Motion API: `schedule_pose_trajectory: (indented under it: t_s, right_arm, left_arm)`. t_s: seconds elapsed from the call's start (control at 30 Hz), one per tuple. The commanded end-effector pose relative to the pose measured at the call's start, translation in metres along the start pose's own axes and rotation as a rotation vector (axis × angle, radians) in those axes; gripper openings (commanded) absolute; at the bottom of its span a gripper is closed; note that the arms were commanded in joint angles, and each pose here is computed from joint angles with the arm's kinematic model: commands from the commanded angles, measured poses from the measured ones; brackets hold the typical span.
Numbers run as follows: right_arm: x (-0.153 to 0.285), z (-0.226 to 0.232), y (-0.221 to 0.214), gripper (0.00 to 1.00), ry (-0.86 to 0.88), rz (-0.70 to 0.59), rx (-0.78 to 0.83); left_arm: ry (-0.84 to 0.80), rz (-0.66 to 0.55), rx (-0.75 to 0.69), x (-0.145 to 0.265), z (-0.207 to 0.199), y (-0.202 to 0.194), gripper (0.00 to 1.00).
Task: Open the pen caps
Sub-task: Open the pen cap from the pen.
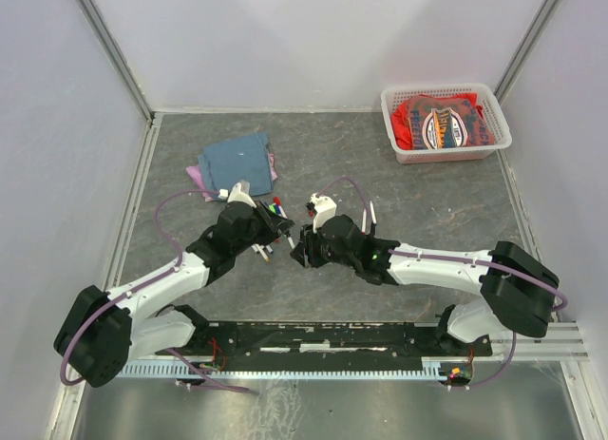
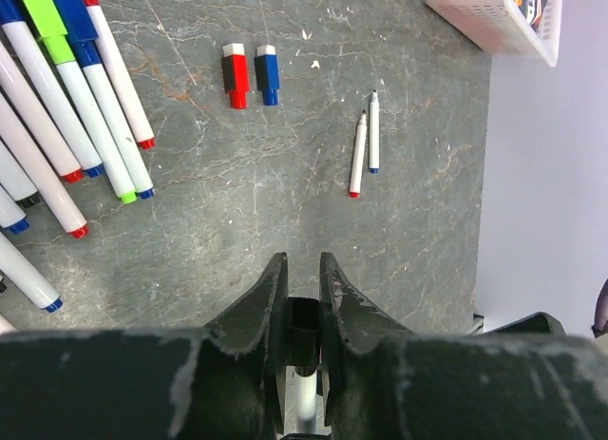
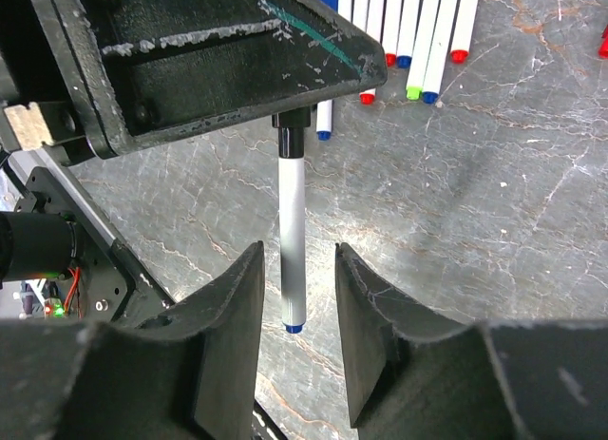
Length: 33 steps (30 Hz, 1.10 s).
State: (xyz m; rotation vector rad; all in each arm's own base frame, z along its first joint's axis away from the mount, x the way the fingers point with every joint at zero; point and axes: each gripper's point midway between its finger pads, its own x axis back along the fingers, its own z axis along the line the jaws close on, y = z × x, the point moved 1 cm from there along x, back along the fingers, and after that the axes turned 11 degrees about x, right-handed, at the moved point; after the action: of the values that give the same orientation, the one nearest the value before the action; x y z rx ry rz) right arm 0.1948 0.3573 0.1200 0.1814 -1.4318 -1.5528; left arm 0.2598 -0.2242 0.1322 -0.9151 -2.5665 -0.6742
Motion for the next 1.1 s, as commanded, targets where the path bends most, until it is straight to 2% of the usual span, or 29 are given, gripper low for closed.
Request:
schedule_pose_trajectory:
  t_s: [0.0, 0.17, 0.37, 0.43, 0.57, 0.7, 0.83, 0.93, 1.07]
  right_arm:
    - [0.001, 0.01, 0.025, 0.43, 0.024, -0.075, 0.01]
    - [-0.005, 0.012, 0.029, 0.43, 0.024, -0.073, 0.013]
    - [-0.014, 0.015, 0.038, 0.36, 0.042, -0.068, 0.014]
    - [-0.018, 0.014, 0.038, 0.28, 0.05, -0.064, 0.007]
    - [-0.024, 0.011, 0.034, 0.02, 0.061, -0.052, -0.011]
    - [-0.028, 0.002, 0.026, 0.01, 0.038, -0.024, 0.005]
    - [-0.027, -0.016, 0.018, 0.01, -0.059, 0.021, 0.068]
    - [-0.023, -0.033, 0.014, 0.01, -0.167, 0.061, 0.14]
    - [-0.016, -0.052, 0.014, 0.01, -0.321, 0.089, 0.236]
  left_arm:
    - [-0.094, 0.0, 0.022, 0.003, -0.024, 0.004, 0.03]
    - [-0.107, 0.013, 0.021, 0.004, -0.028, 0.002, 0.03]
    - [-0.151, 0.041, 0.02, 0.004, -0.035, -0.003, 0.03]
    - [-0.159, 0.048, 0.023, 0.003, -0.035, -0.004, 0.03]
    - [-0.18, 0.053, 0.035, 0.002, -0.038, -0.005, 0.03]
    - [-0.192, 0.046, 0.043, 0.002, -0.042, -0.003, 0.03]
    - [-0.153, 0.005, 0.053, -0.001, -0.042, 0.005, 0.03]
    - [-0.04, -0.086, 0.09, -0.005, -0.031, 0.023, 0.03]
    - [0.013, -0.23, 0.233, -0.01, -0.027, 0.047, 0.03]
